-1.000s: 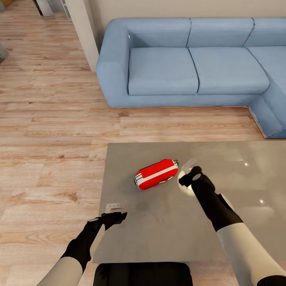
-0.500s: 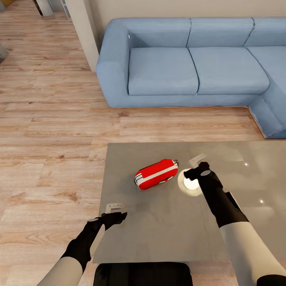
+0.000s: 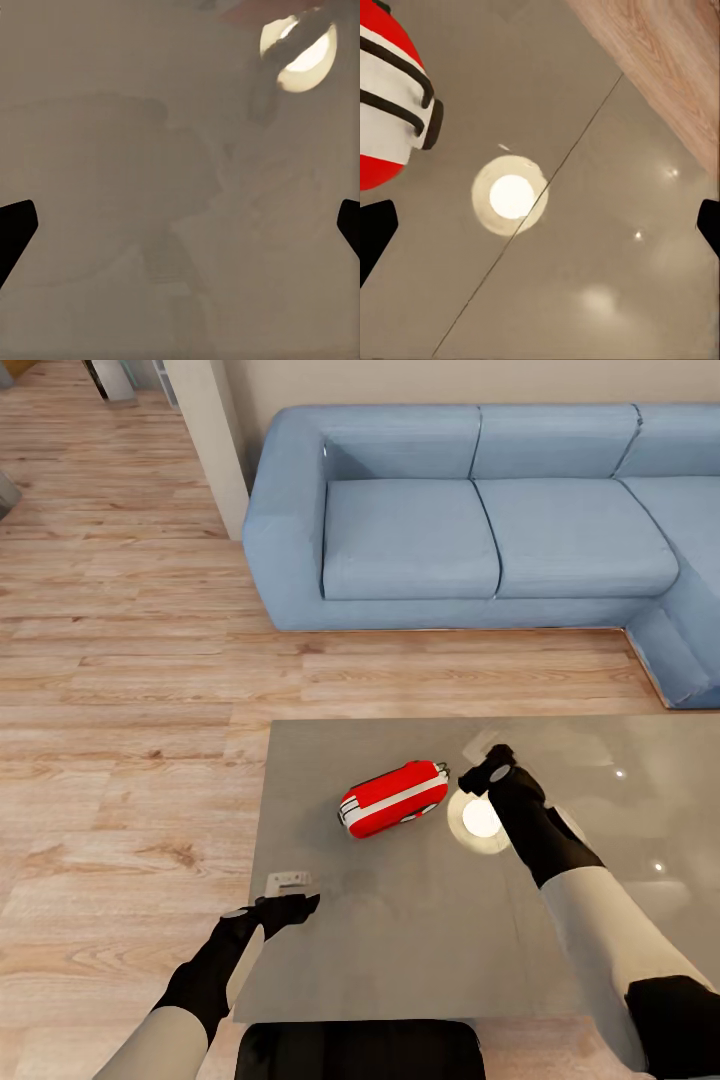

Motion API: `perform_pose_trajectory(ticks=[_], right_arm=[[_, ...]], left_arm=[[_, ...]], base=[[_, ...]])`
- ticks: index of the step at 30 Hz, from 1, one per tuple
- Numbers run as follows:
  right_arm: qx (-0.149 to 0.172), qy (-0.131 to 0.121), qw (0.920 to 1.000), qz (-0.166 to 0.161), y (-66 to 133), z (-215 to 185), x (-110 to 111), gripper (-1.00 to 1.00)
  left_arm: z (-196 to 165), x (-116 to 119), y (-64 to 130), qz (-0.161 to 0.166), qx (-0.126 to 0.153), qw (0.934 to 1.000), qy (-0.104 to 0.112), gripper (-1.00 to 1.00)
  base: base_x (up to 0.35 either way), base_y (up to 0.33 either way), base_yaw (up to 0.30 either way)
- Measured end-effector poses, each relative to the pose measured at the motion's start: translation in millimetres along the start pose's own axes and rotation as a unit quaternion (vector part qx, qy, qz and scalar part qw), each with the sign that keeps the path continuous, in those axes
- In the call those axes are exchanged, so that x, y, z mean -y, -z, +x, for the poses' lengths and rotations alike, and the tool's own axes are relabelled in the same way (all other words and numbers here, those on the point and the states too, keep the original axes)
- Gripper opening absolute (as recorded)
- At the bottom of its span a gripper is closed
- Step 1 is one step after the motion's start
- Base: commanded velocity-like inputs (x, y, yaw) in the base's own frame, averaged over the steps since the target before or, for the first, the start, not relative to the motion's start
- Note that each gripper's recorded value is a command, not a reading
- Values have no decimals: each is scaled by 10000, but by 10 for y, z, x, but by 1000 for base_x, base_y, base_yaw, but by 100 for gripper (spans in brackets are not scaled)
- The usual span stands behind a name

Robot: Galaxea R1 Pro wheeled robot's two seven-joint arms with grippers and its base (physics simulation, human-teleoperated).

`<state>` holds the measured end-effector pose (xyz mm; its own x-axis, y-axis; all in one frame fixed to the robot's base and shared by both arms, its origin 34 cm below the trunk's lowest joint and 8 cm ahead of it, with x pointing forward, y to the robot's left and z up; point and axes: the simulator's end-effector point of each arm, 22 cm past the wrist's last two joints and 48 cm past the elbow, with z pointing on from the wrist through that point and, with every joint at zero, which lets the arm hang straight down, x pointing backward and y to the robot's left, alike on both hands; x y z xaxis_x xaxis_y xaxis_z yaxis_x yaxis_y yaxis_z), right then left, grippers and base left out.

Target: Turn on the radio receiver that's on the table in the living room.

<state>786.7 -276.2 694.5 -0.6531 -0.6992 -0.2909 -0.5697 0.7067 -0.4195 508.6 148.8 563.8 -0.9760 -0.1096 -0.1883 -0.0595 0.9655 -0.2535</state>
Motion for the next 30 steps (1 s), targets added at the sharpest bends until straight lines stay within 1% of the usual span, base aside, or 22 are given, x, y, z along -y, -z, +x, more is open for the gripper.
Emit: perform_pose_trajectory(ticks=[1, 3, 7, 8, 10, 12, 13, 14, 17, 19, 20, 23, 24, 26, 30], right_arm=[[11, 165, 9999, -33, -2, -36, -17, 100], [51, 326, 9994, -127, 5, -116, -80, 100], [153, 444, 9981, -396, 34, -292, -229, 100], [176, 478, 9973, -522, 48, -336, -289, 100], [189, 525, 9964, -640, 65, -369, -341, 100], [213, 664, 9936, -890, 119, -432, -437, 100], [215, 693, 9928, -950, 131, -444, -466, 100], [232, 737, 9912, -1079, 161, -481, -533, 100], [260, 833, 9878, -1288, 221, -545, -639, 100], [255, 909, 9860, -1373, 251, -565, -675, 100], [253, 969, 9849, -1410, 270, -581, -695, 100], [274, 1029, 9838, -1445, 286, -605, -720, 100], [304, 1083, 9821, -1510, 292, -614, -758, 100], [338, 1152, 9797, -1605, 300, -627, -799, 100], [357, 1195, 9774, -1709, 300, -694, -775, 100]], left_arm=[[0, -1, 0, -1, 0, 10000, 0, 100], [0, -1, 0, -2, 0, 10000, 1, 100], [1, -1, 0, -2, -3, 10000, 6, 100], [1, -2, 0, -2, -3, 10000, 8, 100], [2, -5, 1, -3, -4, 10000, 10, 100], [6, -10, 1, -5, -10, 10000, 12, 100], [10, -13, 0, -7, -13, 10000, 13, 100], [15, -16, -1, -8, -20, 10000, 17, 100], [55, -25, -7, -17, -62, 10000, 31, 100], [136, -46, -19, -51, -148, 9999, 49, 100], [267, -88, -35, -122, -286, 9995, 77, 100], [438, -142, -50, -212, -464, 9986, 116, 100], [521, -165, -55, -250, -550, 9981, 138, 100], [584, -178, -58, -275, -617, 9976, 161, 100], [641, -166, -60, -278, -691, 9970, 187, 100]], base=[[0, 0, 0], [0, 0, 0], [0, 0, 0], [0, 0, 0], [0, 0, 0], [0, 0, 0], [0, 0, 0], [0, 0, 0], [0, 0, 0], [0, 0, 0], [0, 0, 0], [0, 0, 0], [0, 0, 0], [0, 0, 0], [0, 0, 0]])
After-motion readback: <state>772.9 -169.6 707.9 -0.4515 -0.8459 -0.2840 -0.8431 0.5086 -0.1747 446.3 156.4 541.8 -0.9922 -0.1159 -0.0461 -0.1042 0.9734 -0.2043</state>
